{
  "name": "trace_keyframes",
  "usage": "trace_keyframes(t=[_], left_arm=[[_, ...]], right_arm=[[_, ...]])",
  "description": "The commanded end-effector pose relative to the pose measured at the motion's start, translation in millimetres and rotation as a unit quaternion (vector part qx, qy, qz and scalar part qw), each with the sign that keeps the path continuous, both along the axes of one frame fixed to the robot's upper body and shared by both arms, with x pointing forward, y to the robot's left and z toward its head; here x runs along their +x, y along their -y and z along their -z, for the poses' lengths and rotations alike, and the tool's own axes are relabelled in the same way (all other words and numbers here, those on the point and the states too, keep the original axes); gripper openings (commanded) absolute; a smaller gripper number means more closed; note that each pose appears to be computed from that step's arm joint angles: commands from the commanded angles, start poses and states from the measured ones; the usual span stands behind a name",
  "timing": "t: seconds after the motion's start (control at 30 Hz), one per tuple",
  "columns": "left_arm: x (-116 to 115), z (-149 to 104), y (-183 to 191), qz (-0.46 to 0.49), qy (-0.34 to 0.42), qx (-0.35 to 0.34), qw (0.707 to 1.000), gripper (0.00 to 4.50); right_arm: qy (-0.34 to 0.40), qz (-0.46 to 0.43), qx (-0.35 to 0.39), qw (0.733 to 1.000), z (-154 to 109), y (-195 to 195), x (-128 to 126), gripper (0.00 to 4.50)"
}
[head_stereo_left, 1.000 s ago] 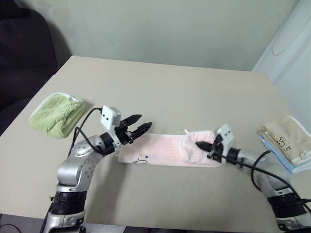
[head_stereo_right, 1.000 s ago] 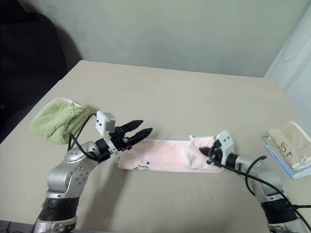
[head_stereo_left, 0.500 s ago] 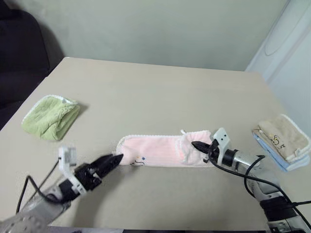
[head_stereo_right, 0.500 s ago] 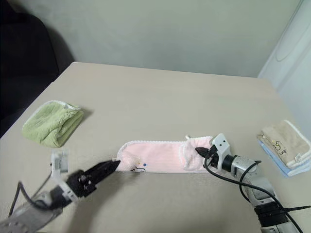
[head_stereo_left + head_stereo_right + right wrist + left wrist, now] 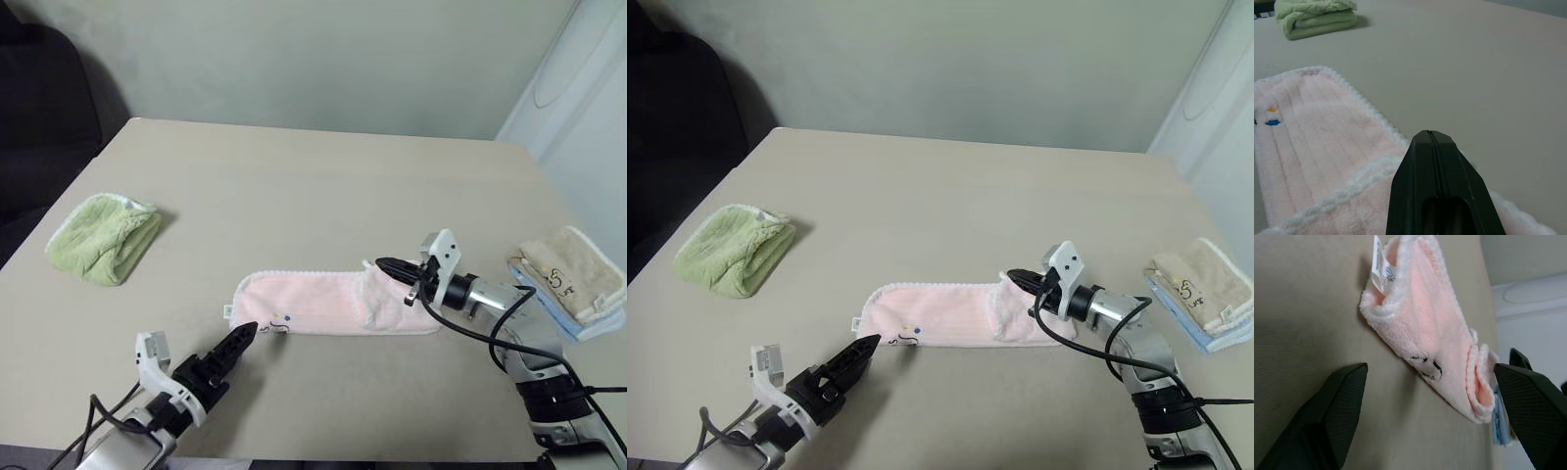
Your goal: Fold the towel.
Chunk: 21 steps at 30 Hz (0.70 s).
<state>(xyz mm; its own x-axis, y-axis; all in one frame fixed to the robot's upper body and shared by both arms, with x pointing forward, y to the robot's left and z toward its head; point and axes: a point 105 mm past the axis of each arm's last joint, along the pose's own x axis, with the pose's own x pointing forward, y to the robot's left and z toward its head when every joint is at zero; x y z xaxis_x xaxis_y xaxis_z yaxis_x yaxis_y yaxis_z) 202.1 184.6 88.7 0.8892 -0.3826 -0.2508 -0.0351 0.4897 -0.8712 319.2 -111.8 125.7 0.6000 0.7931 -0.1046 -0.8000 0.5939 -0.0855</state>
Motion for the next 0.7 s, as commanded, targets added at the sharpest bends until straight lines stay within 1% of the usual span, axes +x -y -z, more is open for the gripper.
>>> trace_keyframes(t=[0.03, 0.33, 0.53, 0.57, 0.6, 0.7], left_arm=[[14.2, -3.0, 7.4, -0.012, 0.004, -0.019, 1.000, 4.48], [44.4, -9.5, 20.6, -0.025, -0.013, -0.041, 0.999, 4.48], [49.6, -6.6, 19.2, -0.022, -0.027, -0.040, 0.999, 4.48], [50.6, -6.4, 19.0, -0.023, -0.027, -0.041, 0.999, 4.12], [51.5, -7.4, 19.0, -0.022, -0.022, -0.041, 0.999, 3.93], [53.4, -10.2, 19.9, -0.016, -0.010, -0.038, 0.999, 2.84]], right_arm=[[0.040, 0.005, 0.013, 0.999, -19.8, 0.1, 5.1, 0.00], [0.066, 0.033, 0.023, 0.997, -34.1, 5.8, 9.7, 0.00], [0.075, 0.046, 0.024, 0.996, -39.5, 10.6, 9.8, 0.00], [0.077, 0.049, 0.025, 0.996, -40.4, 11.5, 10.0, 0.00], [0.078, 0.051, 0.026, 0.995, -41.6, 12.1, 9.8, 0.00], [0.082, 0.055, 0.026, 0.995, -44.0, 14.3, 8.7, 0.00]])
